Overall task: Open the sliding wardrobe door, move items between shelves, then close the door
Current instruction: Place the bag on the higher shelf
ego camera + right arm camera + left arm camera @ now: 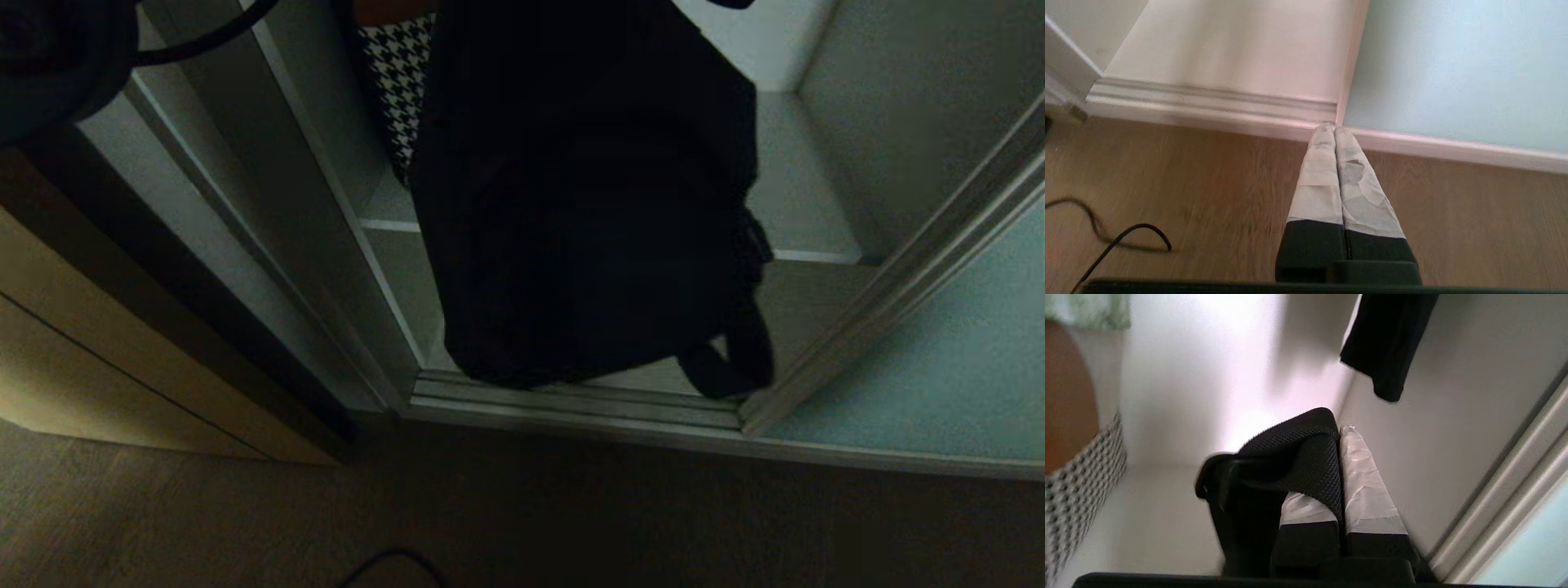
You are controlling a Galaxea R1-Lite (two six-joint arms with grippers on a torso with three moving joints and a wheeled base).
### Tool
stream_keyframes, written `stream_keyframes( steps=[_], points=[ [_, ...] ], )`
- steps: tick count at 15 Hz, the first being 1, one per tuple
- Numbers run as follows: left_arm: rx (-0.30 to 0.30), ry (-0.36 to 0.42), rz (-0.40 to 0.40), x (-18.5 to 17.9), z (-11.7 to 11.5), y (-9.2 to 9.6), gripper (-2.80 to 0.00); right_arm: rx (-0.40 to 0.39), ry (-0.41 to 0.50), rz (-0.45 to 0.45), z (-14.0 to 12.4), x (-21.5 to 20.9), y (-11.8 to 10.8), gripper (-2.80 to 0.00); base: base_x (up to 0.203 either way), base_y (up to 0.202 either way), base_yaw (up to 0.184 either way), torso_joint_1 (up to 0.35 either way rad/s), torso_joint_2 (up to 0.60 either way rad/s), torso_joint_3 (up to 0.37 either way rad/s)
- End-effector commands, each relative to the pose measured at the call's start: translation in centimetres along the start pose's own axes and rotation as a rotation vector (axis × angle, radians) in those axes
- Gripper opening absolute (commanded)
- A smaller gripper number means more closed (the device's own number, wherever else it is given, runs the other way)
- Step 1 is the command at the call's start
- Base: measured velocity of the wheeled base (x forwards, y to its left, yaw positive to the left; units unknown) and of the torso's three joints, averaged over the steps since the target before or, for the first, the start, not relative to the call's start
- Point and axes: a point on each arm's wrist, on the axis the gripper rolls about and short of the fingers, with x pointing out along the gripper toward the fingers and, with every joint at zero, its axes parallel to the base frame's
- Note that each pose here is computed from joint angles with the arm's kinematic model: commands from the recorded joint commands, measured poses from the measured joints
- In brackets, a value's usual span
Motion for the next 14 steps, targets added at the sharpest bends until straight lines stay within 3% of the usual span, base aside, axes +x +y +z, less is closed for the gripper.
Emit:
stream_keyframes(
  steps=[1, 8, 14],
  points=[
    [0.004, -0.003, -0.001, -0.1, 0.2, 0.0, -2.8, 0.0, -0.001, 0.0, 0.0, 0.0, 0.0, -2.8, 0.183, 0.0, -0.002, 0.001, 0.0, 0.005],
    [0.033, -0.012, -0.006, 0.0, 0.2, 0.0, -2.8, 0.0, -0.001, 0.0, 0.0, 0.0, 0.0, -2.8, 0.192, 0.0, 0.001, 0.004, 0.0, 0.002],
    [0.02, -0.06, -0.024, 0.7, -1.2, -0.4, -2.8, 0.0, -0.001, 0.0, 0.0, 0.0, 0.0, -2.8, 0.015, 0.0, 0.001, 0.002, 0.0, 0.0]
  ],
)
